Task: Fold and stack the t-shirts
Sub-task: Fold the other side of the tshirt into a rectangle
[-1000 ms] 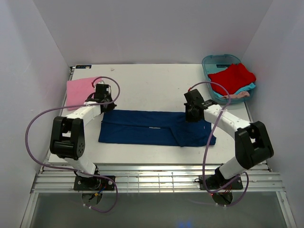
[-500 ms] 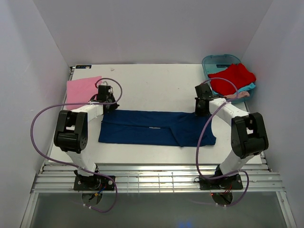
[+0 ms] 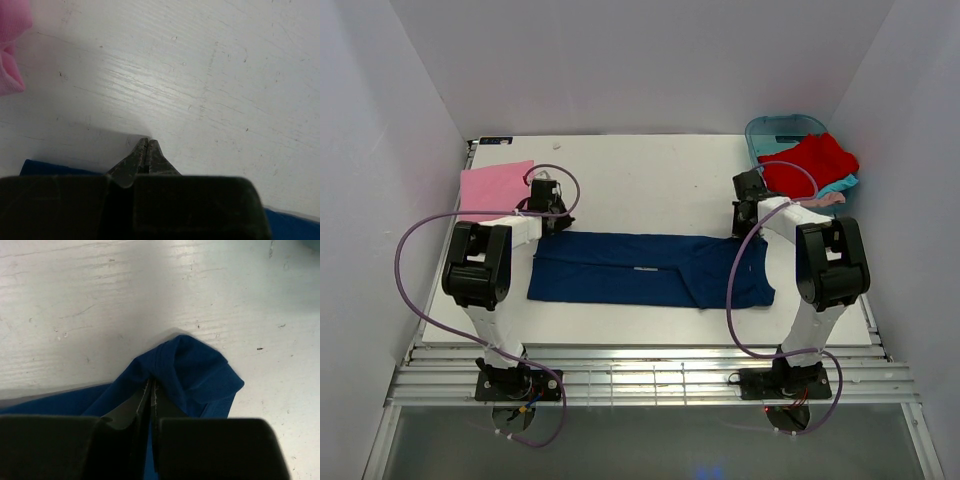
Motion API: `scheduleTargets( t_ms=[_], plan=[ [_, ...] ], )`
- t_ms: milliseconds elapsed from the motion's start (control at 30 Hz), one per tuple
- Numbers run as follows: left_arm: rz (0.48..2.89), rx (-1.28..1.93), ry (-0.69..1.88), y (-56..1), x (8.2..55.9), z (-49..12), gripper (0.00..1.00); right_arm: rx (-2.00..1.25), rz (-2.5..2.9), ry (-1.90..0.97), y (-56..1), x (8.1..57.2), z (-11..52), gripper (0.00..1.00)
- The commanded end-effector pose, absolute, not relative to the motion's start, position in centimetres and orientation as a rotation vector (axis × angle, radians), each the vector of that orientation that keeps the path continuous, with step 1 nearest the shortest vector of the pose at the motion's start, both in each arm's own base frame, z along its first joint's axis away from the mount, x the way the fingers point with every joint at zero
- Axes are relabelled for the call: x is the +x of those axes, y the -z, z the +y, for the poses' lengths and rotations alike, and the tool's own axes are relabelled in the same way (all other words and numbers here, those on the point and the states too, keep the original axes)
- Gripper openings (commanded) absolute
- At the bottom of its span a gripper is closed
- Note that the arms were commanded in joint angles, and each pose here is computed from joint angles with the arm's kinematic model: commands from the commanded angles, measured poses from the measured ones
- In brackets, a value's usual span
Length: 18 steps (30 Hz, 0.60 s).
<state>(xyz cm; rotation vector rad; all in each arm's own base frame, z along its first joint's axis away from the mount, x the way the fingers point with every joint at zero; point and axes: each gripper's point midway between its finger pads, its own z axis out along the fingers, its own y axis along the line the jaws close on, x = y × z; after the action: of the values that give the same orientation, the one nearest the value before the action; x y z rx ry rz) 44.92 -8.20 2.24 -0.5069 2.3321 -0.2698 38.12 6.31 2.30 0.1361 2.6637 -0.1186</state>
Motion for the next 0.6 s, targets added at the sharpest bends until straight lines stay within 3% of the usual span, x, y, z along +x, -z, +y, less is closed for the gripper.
scheduleTargets(
  t_ms=[0,300,567],
  plan=[
    [2.425,-0.576,0.176,0.8,42.9,-7.3,0.00,0.181,2.723,0.210,-1.1,37.2,4.5,0.08],
    [2.439,-0.788,-0.048,1.8,38.3,-3.9,0.00,0.308,2.791,0.331,-0.5,34.2,0.6,0.08],
    [2.439,-0.830,-0.076,2.4,35.2,-3.3,0.00,0.292,2.804,0.303,-0.5,34.0,0.9,0.08]
  ],
)
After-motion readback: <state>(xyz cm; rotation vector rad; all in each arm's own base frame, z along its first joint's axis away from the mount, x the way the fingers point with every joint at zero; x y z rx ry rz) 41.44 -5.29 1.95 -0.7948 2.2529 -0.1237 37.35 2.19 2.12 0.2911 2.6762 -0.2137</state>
